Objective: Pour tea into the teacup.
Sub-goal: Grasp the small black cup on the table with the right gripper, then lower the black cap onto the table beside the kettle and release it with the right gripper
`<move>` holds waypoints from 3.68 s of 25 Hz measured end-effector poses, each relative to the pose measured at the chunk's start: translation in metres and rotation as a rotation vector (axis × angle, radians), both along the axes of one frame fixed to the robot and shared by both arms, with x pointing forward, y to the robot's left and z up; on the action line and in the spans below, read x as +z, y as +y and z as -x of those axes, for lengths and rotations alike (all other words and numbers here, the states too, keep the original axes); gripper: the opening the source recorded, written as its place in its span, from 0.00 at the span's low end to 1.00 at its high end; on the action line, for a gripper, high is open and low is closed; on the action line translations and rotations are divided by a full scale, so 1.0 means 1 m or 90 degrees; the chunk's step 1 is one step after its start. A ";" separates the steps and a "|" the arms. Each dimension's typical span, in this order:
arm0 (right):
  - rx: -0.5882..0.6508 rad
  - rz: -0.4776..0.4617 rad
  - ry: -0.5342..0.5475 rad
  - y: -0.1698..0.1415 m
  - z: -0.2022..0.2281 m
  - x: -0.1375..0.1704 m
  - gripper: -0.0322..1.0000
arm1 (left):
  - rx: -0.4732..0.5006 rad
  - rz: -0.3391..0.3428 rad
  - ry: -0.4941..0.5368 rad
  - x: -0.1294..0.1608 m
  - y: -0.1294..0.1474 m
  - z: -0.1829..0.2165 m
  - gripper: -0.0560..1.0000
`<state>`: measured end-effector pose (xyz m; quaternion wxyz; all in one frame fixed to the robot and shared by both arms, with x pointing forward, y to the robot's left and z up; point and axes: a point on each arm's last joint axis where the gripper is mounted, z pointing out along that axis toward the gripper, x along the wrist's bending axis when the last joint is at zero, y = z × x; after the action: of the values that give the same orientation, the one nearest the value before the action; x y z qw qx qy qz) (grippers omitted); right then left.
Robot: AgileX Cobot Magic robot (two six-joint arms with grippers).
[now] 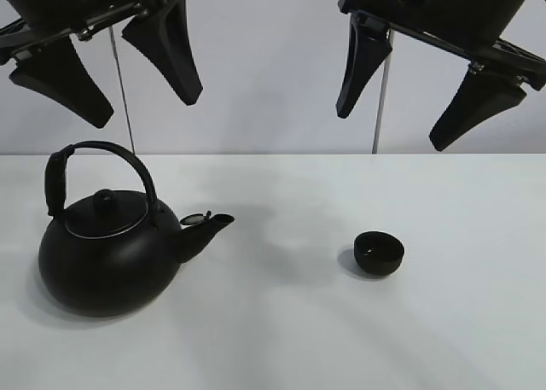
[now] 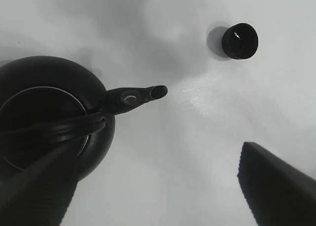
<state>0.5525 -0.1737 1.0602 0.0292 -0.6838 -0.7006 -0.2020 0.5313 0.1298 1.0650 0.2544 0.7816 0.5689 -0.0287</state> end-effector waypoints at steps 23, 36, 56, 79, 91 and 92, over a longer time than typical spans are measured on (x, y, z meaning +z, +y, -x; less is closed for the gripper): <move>0.135 0.197 -0.052 -0.014 -0.019 -0.083 0.62 | 0.000 0.000 0.000 0.000 0.000 0.000 0.65; 0.202 0.225 -0.041 0.011 -0.026 -0.128 0.62 | 0.000 0.000 0.000 0.000 0.000 0.000 0.65; 0.185 0.223 -0.044 0.014 -0.035 -0.156 0.42 | 0.004 0.004 -0.011 0.001 0.000 -0.002 0.65; 0.449 0.191 -0.132 0.026 -0.021 -0.113 0.42 | 0.004 0.004 -0.011 0.001 0.000 -0.002 0.65; 0.524 0.188 -0.145 0.081 -0.010 -0.139 0.42 | 0.004 0.004 -0.011 0.001 0.000 -0.002 0.65; 0.521 0.186 -0.152 0.085 -0.013 -0.137 0.42 | 0.004 0.004 -0.011 0.001 0.000 -0.002 0.65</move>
<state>0.5655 -0.0887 0.9233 -0.0709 -0.3195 -0.9329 -0.1502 0.5330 0.1294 1.0657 0.2621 0.7790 0.5692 -0.0229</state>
